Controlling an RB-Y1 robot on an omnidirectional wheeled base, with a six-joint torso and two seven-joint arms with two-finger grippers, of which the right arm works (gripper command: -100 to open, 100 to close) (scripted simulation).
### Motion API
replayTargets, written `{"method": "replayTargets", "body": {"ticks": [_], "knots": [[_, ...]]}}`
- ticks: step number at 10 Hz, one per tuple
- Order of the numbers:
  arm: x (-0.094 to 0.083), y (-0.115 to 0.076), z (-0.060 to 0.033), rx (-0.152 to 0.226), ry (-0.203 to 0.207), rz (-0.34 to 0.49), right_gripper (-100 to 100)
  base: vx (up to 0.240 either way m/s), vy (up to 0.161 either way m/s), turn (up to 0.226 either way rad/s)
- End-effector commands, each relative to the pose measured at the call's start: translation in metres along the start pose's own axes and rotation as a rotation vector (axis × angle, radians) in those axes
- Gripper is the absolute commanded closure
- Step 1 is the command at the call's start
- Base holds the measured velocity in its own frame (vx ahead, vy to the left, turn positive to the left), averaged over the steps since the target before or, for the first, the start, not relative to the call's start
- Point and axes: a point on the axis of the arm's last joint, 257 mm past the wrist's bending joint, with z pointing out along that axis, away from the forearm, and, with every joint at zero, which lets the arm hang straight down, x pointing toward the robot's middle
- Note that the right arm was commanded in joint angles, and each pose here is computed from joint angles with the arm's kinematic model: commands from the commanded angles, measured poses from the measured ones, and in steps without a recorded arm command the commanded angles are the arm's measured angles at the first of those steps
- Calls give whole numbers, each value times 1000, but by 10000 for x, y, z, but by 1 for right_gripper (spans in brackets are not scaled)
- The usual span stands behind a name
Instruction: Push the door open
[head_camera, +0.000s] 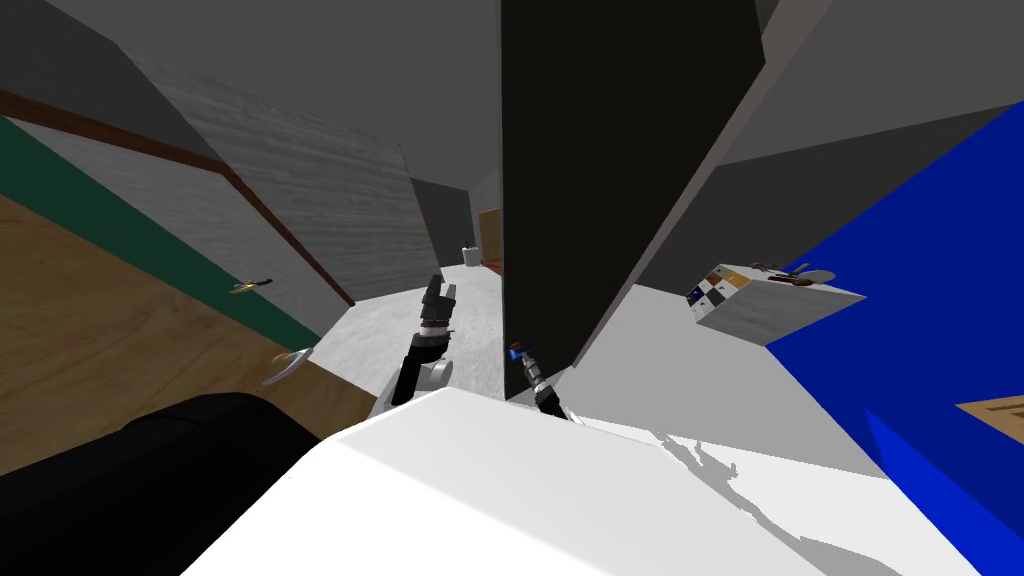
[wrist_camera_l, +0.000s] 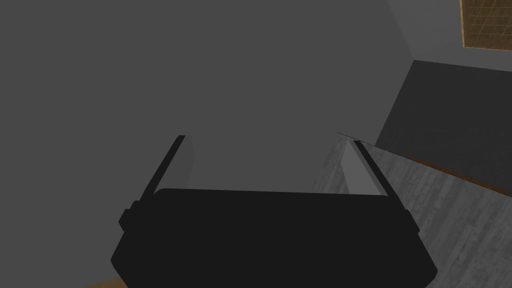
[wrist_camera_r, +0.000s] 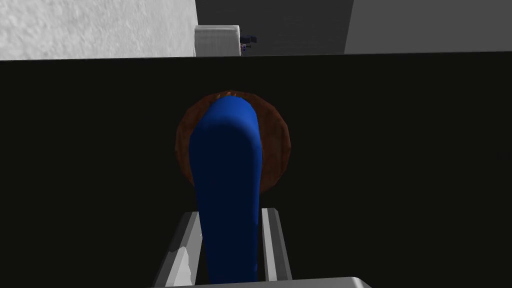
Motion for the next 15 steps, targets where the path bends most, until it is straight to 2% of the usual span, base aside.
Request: {"method": "replayTargets", "body": {"ticks": [1,2,4,5,15], "knots": [[-203,43,25,-7,-42,-7,100,109,159,-25],[-252,44,29,-7,-55,-8,100,101,147,-55],[-252,44,29,-7,-55,-8,100,50,54,-16],[-349,46,35,-7,-81,-9,100,60,56,-44],[-805,48,33,-5,-212,-7,100,86,109,-39]]}}
